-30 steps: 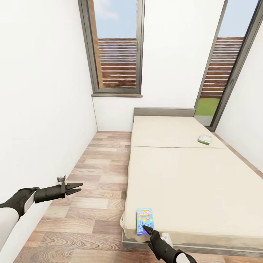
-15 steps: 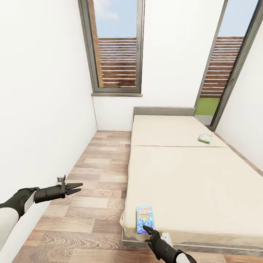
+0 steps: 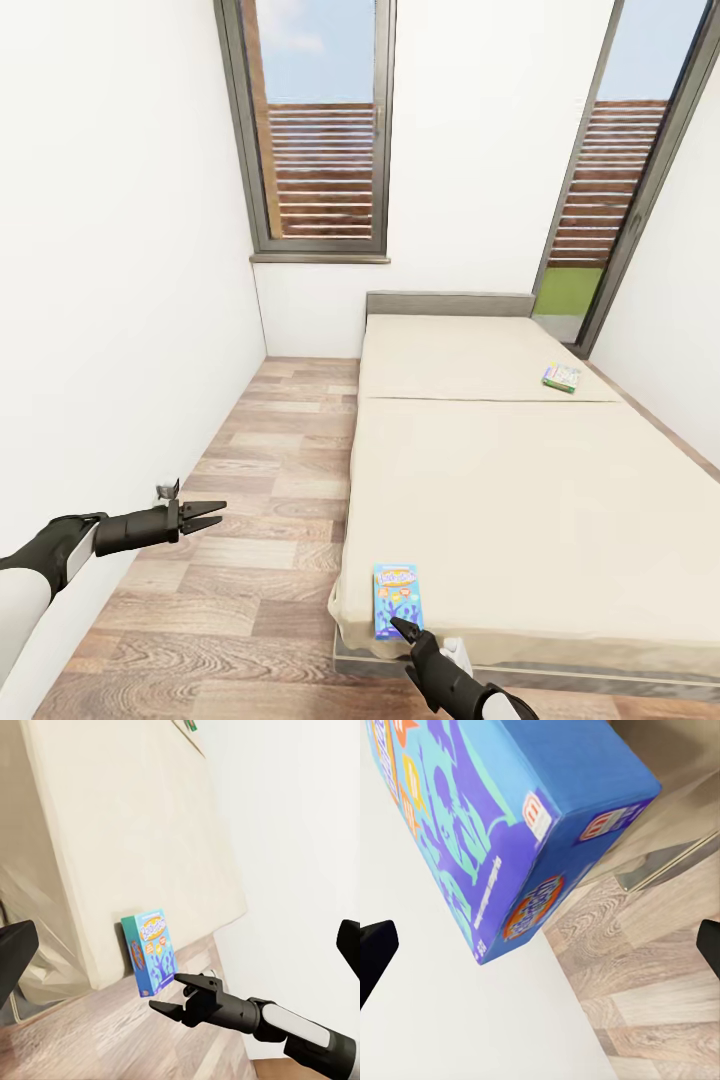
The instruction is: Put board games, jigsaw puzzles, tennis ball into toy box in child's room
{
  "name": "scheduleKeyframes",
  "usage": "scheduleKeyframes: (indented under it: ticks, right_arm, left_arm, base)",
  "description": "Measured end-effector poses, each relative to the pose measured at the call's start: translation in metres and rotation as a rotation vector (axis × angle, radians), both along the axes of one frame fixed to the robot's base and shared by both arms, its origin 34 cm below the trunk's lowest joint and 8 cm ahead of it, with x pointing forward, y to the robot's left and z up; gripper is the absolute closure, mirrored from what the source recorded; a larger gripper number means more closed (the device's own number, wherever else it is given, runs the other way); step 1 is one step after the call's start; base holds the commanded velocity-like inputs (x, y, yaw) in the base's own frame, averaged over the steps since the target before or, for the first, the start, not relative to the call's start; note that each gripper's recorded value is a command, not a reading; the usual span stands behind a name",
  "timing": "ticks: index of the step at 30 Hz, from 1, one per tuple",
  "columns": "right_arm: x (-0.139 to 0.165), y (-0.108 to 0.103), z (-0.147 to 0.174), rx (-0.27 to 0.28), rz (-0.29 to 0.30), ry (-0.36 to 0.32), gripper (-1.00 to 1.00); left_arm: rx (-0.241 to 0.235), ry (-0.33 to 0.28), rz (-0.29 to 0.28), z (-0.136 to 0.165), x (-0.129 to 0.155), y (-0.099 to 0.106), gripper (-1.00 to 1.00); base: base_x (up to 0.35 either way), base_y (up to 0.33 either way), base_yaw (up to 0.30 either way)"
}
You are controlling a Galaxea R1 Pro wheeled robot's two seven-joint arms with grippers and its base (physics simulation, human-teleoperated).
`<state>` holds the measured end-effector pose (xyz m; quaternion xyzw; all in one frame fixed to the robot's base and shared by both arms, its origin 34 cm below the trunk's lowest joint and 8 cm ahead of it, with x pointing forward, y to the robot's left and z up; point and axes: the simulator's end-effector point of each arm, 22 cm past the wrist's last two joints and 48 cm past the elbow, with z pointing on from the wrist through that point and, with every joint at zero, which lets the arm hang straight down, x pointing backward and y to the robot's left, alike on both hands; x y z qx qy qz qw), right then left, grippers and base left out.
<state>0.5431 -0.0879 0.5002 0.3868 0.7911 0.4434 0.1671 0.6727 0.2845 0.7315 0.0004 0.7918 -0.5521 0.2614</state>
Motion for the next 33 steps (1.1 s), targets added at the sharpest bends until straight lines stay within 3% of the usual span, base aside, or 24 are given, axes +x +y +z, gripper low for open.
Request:
scheduleKeyframes:
  ticks: [33]
  right_arm:
    - [-0.0011,-0.0001,-0.0096,0.000,0.000,0.000,-1.00]
  left_arm:
    - [0.001,-0.003,0.003,-0.0092,-0.0011,0.0020,-1.00]
  base:
    - [0.038,0.019,0.000]
